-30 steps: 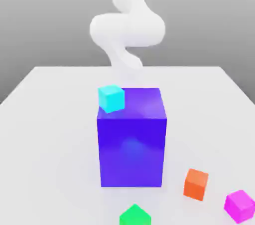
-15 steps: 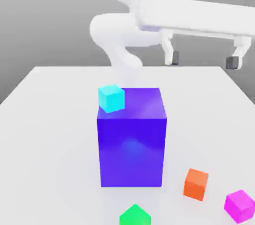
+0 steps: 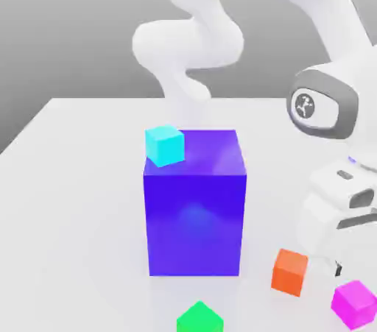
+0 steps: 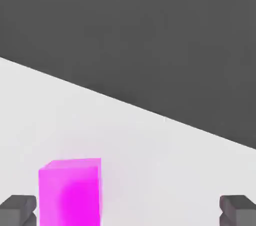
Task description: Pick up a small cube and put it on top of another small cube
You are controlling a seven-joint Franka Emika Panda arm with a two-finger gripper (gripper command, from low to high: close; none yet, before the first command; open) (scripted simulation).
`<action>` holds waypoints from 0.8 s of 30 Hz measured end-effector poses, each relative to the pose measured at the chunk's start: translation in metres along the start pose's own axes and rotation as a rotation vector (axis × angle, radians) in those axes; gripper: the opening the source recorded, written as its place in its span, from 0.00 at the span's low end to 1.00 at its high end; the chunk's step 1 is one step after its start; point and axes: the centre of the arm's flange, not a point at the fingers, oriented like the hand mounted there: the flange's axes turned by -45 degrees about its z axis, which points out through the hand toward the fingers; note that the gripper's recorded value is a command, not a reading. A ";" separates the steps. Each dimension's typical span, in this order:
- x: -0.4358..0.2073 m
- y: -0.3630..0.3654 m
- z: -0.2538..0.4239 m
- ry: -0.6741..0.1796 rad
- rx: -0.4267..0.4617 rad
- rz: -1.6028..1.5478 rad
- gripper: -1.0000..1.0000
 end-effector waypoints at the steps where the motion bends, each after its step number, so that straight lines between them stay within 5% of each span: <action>1: -0.001 -0.004 0.015 -0.008 0.007 -0.004 0.50; 4: -0.003 -0.009 0.059 -0.016 0.013 -0.009 0.50; 5: -0.004 -0.009 0.070 -0.017 0.012 -0.009 0.00; 16: -0.003 -0.005 0.021 -0.017 0.012 0.001 0.00; 24: -0.034 0.193 -0.022 -0.023 0.002 0.557 0.00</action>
